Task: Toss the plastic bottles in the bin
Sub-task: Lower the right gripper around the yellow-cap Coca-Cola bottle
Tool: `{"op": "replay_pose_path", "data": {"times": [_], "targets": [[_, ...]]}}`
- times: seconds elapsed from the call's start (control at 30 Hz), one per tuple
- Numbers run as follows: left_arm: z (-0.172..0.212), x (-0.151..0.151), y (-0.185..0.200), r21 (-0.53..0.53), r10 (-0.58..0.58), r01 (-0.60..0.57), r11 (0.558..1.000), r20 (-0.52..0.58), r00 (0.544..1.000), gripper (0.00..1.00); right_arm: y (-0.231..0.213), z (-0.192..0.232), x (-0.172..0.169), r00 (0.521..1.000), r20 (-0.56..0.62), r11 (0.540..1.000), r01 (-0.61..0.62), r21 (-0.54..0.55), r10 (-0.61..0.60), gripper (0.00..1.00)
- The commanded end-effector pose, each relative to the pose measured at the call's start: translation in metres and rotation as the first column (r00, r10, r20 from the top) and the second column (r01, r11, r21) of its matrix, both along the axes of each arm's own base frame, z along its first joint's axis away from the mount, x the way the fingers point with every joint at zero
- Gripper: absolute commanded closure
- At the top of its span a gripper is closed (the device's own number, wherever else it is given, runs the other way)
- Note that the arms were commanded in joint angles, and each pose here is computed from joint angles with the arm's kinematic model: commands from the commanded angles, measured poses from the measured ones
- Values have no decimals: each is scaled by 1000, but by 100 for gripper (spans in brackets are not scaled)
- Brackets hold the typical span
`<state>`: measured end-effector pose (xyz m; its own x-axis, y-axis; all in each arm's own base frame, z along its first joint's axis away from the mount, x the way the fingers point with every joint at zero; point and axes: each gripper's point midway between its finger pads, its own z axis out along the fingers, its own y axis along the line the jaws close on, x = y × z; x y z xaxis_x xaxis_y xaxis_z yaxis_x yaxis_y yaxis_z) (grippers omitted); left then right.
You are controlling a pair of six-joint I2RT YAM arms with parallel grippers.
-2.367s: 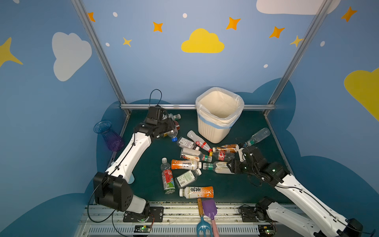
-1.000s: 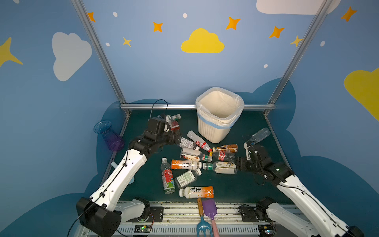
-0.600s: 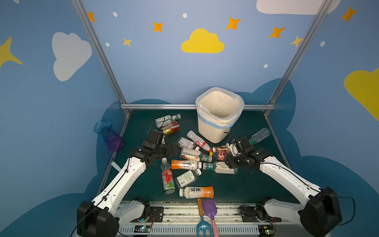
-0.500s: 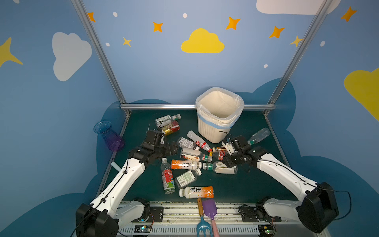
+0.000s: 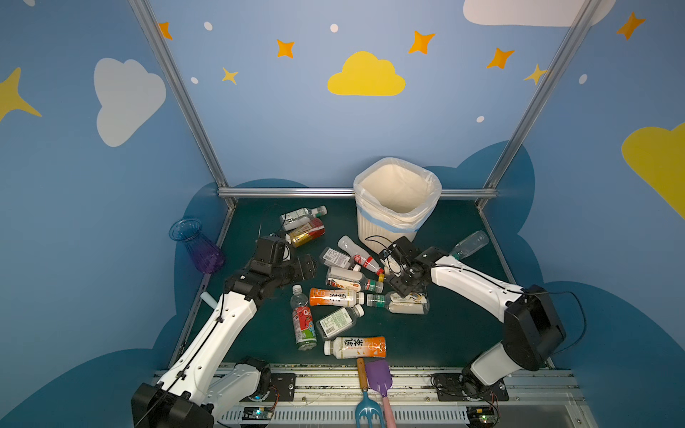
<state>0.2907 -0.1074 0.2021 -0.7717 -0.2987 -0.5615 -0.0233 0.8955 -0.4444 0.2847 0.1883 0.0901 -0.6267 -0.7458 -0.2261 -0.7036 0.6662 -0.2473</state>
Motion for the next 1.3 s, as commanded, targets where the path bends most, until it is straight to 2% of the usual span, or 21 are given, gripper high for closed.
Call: {"op": "replay_pose_path", "data": {"times": [0.0,0.5,1.27], "targets": [[-4,-5,6,6,4,-4,1000,-8,1000,0,-6,5,8,999,31,996,-22,-88,24,29],[-2,-10,14,-17,14,-14,1000,0,1000,0,-1,-15,19,998,-18,983,-54,-176,52,26],[1,-10,17,-33,22,-22,999,10,1000,0,4,-37,34,997,-26,968,-71,-239,67,23]]}}
